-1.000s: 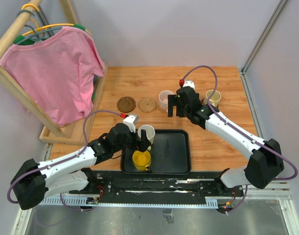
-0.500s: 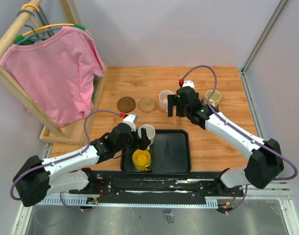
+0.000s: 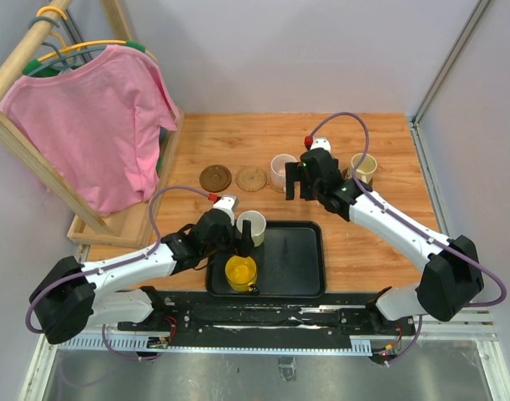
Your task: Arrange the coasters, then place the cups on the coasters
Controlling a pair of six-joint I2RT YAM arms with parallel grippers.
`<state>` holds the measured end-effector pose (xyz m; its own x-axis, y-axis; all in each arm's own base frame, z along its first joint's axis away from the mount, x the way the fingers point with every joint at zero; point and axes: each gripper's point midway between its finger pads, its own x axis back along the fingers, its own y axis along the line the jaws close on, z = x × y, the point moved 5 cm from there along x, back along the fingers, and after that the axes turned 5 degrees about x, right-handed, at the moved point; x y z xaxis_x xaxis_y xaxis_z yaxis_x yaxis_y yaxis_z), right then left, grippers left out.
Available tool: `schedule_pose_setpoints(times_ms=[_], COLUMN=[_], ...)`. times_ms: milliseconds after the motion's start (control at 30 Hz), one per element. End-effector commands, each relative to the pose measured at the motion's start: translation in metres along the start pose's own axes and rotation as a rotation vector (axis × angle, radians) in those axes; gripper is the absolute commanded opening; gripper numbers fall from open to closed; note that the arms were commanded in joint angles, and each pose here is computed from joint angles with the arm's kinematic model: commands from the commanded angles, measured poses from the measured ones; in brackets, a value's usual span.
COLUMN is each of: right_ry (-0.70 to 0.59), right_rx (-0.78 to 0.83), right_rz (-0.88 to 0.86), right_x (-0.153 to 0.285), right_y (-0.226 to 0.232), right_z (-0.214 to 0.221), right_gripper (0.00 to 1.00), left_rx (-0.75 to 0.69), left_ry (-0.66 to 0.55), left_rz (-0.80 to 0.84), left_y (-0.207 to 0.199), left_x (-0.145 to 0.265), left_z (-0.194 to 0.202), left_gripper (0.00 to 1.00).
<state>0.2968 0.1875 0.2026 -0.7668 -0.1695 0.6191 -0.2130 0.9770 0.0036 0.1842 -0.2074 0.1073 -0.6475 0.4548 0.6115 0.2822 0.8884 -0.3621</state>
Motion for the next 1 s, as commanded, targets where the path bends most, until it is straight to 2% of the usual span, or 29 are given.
schedule_pose_setpoints(times_ms=[0,67,333,667,867,967], right_ry=[0.004,0.006,0.012,0.024,0.021,0.022], right_rx=[0.012,0.010,0.003,-0.009,-0.011,-0.011], right_rz=[-0.002,0.000,-0.007,-0.018,-0.023,-0.025], right_x=[-0.004,-0.004,-0.004,-0.004,-0.004,-0.004], right_y=[0.002,0.002,0.003,0.004,0.005,0.005], right_z=[0.003,0.004,0.006,0.012,0.012,0.013], right_gripper=[0.98,0.98,0.98,0.98,0.98,0.98], left_rx=[-0.048,-0.055,-0.097,-0.156,-0.182,-0.190], left_ry=[-0.020,-0.019,-0.002,0.028,0.042,0.048], left_rz=[-0.041,-0.039,-0.005,0.040,0.040,0.041], left_y=[0.000,-0.001,-0.005,-0.008,-0.009,-0.010], left_x=[-0.001,-0.002,-0.004,-0.008,-0.013,-0.016], left_z=[-0.010,-0.011,-0.010,-0.005,-0.005,-0.005], left_gripper=[1.00,0.98,0.77,0.71,0.58,0.48])
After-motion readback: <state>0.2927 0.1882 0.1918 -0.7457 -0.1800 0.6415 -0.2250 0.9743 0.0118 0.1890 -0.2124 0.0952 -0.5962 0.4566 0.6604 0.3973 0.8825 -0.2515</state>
